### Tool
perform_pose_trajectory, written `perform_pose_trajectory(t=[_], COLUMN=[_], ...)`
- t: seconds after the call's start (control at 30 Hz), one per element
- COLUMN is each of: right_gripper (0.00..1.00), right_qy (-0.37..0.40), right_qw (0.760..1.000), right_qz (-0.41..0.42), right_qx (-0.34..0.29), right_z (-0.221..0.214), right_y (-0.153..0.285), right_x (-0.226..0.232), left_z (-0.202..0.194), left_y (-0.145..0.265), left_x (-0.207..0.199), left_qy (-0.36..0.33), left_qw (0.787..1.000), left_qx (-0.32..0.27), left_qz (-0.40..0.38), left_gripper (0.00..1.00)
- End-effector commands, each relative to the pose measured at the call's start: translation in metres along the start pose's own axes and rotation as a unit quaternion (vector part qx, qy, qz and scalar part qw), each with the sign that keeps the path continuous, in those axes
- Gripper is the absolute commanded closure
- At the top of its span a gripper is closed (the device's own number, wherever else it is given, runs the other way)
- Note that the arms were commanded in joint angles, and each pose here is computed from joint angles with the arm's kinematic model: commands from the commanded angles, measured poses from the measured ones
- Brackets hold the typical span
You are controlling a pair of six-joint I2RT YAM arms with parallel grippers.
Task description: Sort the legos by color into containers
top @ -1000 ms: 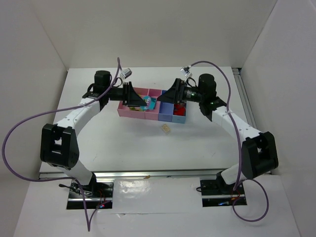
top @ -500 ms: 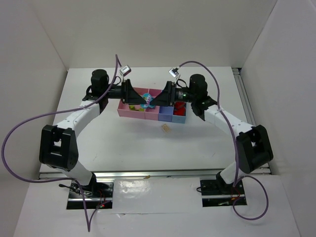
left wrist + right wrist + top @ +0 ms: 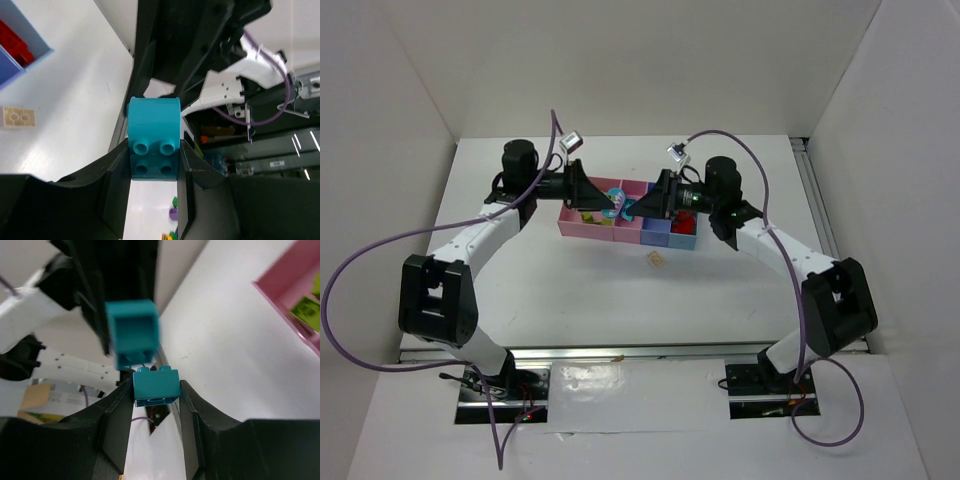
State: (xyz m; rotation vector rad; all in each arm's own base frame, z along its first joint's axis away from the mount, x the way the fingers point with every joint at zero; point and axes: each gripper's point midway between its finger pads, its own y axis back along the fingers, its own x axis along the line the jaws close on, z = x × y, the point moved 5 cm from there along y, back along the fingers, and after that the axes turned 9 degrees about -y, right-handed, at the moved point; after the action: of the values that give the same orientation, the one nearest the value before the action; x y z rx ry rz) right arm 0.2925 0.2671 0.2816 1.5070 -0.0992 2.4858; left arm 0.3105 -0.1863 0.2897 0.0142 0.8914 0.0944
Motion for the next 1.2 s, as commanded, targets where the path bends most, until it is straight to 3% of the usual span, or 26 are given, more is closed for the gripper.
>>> perform_pose_trajectory(t=[0.0, 0.17, 0.23, 0.27, 0.3, 0.5, 0.53, 0.83, 0.97, 1.0, 1.07, 1.1, 1.17], right_gripper=[0.71, 0.71, 0.71, 0.71, 0.71, 0.71, 0.71, 0.68, 0.68, 0.68, 0.68, 0.68, 0.68], right_qy=[-0.009, -0.015, -0.001, -0.01, -0.004, 0.004, 0.008, 0.017, 0.012, 0.01, 0.012, 0.017, 0.022], right_qw=[0.994, 0.978, 0.967, 0.959, 0.953, 0.902, 0.897, 0.894, 0.894, 0.893, 0.897, 0.897, 0.902], right_qz=[-0.102, -0.197, -0.235, -0.261, -0.279, -0.378, -0.384, -0.39, -0.392, -0.395, -0.391, -0.391, -0.385], right_qx=[-0.029, -0.06, -0.101, -0.108, -0.12, -0.208, -0.22, -0.219, -0.217, -0.214, -0.205, -0.204, -0.196], right_z=[-0.012, -0.015, -0.007, -0.009, -0.007, 0.009, 0.011, 0.008, 0.009, 0.008, 0.009, 0.012, 0.013], right_y=[0.017, 0.037, 0.046, 0.052, 0.057, 0.093, 0.096, 0.103, 0.104, 0.103, 0.1, 0.098, 0.095], right_x=[-0.033, -0.048, -0.047, -0.051, -0.052, -0.048, -0.047, -0.04, -0.044, -0.047, -0.048, -0.049, -0.047], left_z=[0.031, 0.04, 0.046, 0.037, 0.052, 0.043, 0.049, 0.029, 0.021, 0.019, 0.022, 0.022, 0.028], left_y=[0.005, -0.003, -0.02, -0.024, -0.028, -0.062, -0.057, -0.072, -0.074, -0.073, -0.073, -0.073, -0.071], left_x=[-0.014, 0.014, 0.033, 0.041, 0.047, 0.096, 0.104, 0.158, 0.167, 0.166, 0.161, 0.161, 0.151], left_qy=[-0.063, -0.044, -0.047, -0.012, -0.051, -0.022, -0.026, -0.001, 0.005, 0.008, 0.004, 0.004, -0.008], left_qw=[0.997, 0.996, 0.993, 0.99, 0.98, 0.941, 0.926, 0.885, 0.879, 0.878, 0.879, 0.879, 0.881], left_qx=[-0.029, -0.034, -0.025, -0.006, -0.016, 0.033, 0.029, 0.069, 0.08, 0.084, 0.079, 0.079, 0.073], left_qz=[0.02, 0.067, 0.103, 0.138, 0.194, 0.337, 0.375, 0.461, 0.47, 0.471, 0.47, 0.47, 0.467], left_gripper=[1.0, 1.0, 1.0, 1.0, 1.0, 1.0, 1.0, 0.99, 0.71, 0.43, 0.27, 0.14, 0.11])
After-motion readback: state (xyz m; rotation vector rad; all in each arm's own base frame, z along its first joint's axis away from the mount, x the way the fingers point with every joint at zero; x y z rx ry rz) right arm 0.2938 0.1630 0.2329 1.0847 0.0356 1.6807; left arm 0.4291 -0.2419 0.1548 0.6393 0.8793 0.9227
